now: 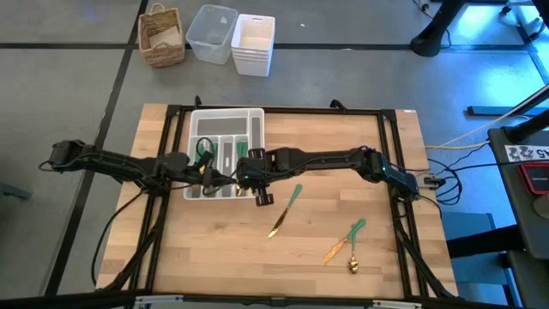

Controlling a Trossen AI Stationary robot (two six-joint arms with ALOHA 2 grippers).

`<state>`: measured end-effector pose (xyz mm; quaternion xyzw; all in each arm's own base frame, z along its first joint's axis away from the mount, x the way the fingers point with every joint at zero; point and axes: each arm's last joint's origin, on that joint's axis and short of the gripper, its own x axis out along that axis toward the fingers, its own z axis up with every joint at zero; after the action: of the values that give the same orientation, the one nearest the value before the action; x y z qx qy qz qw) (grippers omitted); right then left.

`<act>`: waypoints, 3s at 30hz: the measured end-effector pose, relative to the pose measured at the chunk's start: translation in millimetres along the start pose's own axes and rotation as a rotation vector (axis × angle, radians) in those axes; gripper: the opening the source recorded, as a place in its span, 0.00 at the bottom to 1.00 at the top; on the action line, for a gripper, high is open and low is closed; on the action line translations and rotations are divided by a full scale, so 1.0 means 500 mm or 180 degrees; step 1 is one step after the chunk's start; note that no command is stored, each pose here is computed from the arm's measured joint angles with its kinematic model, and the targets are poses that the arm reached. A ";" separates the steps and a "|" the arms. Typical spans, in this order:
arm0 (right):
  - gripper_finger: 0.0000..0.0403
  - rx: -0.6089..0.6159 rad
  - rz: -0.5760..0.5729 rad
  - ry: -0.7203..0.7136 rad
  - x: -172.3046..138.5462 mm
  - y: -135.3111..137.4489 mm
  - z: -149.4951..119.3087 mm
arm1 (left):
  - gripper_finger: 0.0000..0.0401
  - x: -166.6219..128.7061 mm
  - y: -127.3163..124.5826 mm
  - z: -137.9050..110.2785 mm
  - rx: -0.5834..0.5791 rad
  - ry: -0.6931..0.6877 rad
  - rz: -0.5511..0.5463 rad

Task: Sort silverware
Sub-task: Put the green fork into the white silverware tray

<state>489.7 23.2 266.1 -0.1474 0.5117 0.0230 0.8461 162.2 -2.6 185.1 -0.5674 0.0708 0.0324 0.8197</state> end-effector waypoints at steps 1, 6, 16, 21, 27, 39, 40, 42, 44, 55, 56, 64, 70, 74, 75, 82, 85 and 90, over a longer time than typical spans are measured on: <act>0.00 -0.0001 0.0001 0.0001 0.000 0.000 0.000 | 0.46 0.001 0.002 -0.001 -0.0030 0.0007 0.0023; 0.00 -0.0001 0.0002 0.0001 0.000 0.000 0.000 | 0.46 0.007 0.008 -0.003 -0.0020 0.0032 0.0098; 0.00 0.0074 0.0360 -0.0078 0.001 0.000 0.000 | 0.46 0.015 0.005 -0.002 0.0353 0.0035 0.0083; 0.00 0.0231 0.0568 -0.0112 0.002 -0.008 -0.002 | 0.46 0.021 -0.011 0.004 0.0805 0.0027 0.0041; 0.00 0.0470 0.0730 -0.0119 0.002 -0.016 -0.004 | 0.46 0.030 -0.022 0.007 0.1026 0.0082 0.0002; 0.00 0.0951 0.1069 -0.0084 0.001 -0.016 -0.005 | 0.46 0.029 -0.017 0.003 0.1146 0.0245 0.0039; 0.00 0.1009 0.1088 -0.0073 0.001 -0.016 -0.005 | 0.46 0.029 -0.017 0.003 0.1147 0.0249 0.0037; 0.00 0.1172 0.1095 -0.0032 0.001 -0.016 -0.006 | 0.46 0.029 -0.018 0.002 0.1147 0.0267 0.0019; 0.00 0.1326 0.1099 0.0026 0.001 -0.015 -0.008 | 0.46 0.029 -0.018 0.000 0.1136 0.0288 0.0008; 0.00 0.1570 0.1306 0.0031 0.000 -0.012 -0.005 | 0.46 0.028 -0.009 -0.014 0.1268 0.0394 0.0211; 0.00 0.1567 0.1315 0.0019 -0.001 -0.012 -0.004 | 0.46 0.028 -0.009 -0.013 0.1307 0.0388 0.0213; 0.00 0.1563 0.1320 -0.0007 -0.001 -0.012 -0.003 | 0.41 0.028 -0.008 -0.014 0.1423 0.0390 0.0221; 0.00 0.1563 0.1320 -0.0011 -0.001 -0.012 -0.002 | 0.23 0.028 -0.008 -0.014 0.1553 0.0396 0.0214; 0.00 0.1562 0.1327 -0.0018 -0.001 -0.012 -0.002 | 0.08 0.028 -0.007 -0.013 0.1553 0.0388 0.0230; 0.00 0.1560 0.1335 -0.0034 -0.001 -0.012 -0.001 | 0.05 0.028 -0.006 -0.014 0.1551 0.0393 0.0251; 0.00 0.1544 0.1353 -0.0145 -0.004 -0.012 0.006 | 0.01 0.028 -0.005 -0.014 0.1481 0.0397 0.0261; 0.00 0.1537 0.1353 -0.0162 -0.004 -0.011 0.007 | 0.01 0.027 -0.004 -0.015 0.1393 0.0418 0.0284; 0.06 0.1544 0.1377 -0.0176 -0.004 -0.012 0.008 | 0.00 0.027 -0.004 -0.015 0.1295 0.0416 0.0289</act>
<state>493.2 19.0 270.9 0.1712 0.4985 0.0837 0.8457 175.2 -10.6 182.4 -0.3875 0.1544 0.0175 0.9087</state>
